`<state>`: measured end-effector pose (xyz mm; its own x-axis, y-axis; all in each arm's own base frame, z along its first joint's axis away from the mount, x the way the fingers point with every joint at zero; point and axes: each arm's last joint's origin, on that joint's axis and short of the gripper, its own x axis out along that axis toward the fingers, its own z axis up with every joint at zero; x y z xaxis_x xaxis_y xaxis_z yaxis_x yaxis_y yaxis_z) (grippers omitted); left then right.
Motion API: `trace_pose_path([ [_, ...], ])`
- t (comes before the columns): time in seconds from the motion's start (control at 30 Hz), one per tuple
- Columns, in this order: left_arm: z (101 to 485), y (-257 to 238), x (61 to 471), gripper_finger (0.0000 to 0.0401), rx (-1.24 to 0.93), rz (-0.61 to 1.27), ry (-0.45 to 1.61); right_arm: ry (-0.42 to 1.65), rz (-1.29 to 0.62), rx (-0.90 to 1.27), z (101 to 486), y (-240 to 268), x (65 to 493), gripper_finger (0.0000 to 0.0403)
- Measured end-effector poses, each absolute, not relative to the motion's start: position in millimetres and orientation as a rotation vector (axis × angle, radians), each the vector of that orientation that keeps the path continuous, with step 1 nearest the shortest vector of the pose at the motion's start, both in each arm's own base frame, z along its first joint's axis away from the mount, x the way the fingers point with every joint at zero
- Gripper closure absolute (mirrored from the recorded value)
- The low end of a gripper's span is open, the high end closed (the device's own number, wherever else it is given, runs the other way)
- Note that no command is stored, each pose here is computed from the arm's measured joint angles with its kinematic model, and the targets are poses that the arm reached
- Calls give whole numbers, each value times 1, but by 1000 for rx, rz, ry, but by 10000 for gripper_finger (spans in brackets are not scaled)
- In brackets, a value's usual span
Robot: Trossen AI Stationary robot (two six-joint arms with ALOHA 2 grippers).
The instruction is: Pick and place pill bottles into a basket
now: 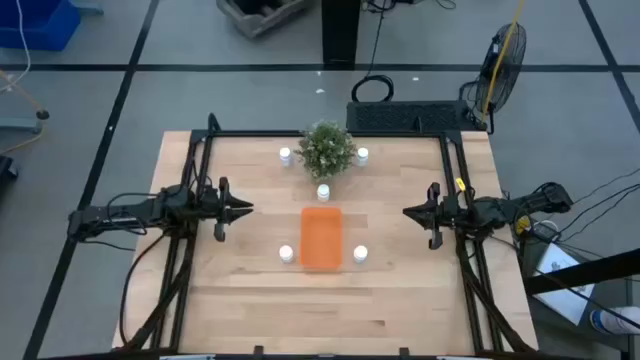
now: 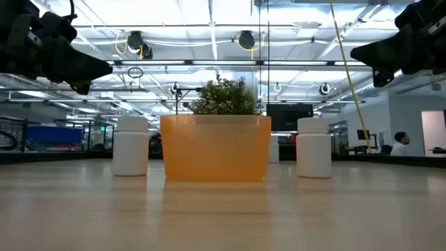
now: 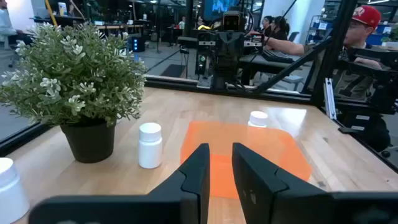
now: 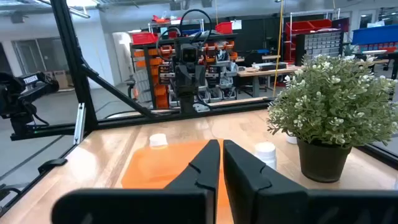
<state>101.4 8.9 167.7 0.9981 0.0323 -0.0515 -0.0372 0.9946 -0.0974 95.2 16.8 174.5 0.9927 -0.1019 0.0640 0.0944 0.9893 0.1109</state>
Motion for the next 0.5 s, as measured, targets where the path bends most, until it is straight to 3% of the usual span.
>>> trace_pose_path([
  [0.5,168,9,101,329,-118,36,50,-69,-98,108,174,17,95,387],
])
